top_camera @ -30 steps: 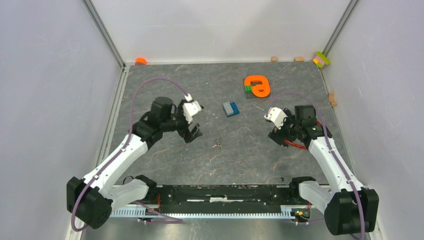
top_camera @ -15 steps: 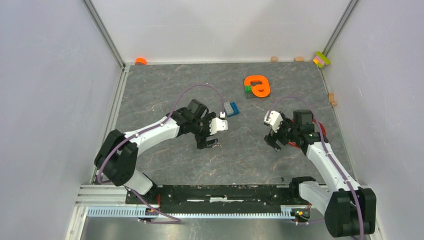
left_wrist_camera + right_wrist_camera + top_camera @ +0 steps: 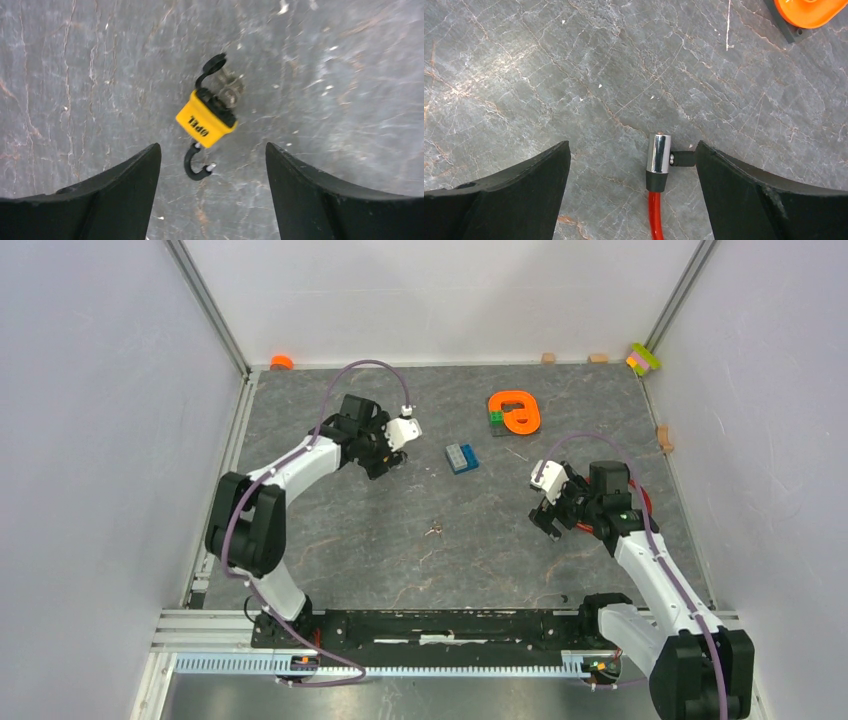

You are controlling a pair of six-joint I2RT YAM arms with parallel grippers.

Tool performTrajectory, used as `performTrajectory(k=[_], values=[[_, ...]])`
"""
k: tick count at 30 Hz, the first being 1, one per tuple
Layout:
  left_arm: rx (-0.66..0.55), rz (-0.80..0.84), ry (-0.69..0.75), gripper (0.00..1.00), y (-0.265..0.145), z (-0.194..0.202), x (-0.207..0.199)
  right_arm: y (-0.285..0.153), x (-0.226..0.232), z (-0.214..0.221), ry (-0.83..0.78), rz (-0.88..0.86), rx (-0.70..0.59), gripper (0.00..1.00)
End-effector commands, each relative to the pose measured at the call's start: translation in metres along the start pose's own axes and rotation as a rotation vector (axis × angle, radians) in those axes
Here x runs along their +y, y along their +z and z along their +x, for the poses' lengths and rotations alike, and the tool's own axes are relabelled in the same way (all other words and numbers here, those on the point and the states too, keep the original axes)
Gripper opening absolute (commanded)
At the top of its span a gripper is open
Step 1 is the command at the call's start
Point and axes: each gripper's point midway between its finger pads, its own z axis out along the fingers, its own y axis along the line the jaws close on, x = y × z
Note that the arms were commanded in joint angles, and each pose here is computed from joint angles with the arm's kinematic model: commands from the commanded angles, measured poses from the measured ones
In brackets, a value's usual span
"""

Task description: Unlock with the key

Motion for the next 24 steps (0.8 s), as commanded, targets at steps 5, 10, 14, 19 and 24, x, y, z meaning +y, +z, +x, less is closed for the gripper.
performTrajectory(k=[5,10,14,19,24], values=[[0.149,0.038,0.062,0.76,0.018,0.045,0.026,0.002,0.003,0.003,-0.006,-0.013,0.0,0.98],[0.185,0.064,0.046,0.65,0.022,0.06,0.02,0.003,0.005,0.004,0.007,-0.025,0.007,0.98],[0.234,0.086,0.041,0.53,0.022,0.077,0.009,0.003,0.005,0.003,0.017,-0.034,0.006,0.98],[0.286,0.061,0.011,0.41,0.015,0.092,0.002,0.003,0.007,0.001,0.025,-0.04,0.0,0.98],[0.347,0.008,-0.025,0.32,0.009,0.108,0.001,0.004,0.008,0.002,0.033,-0.051,0.001,0.98]])
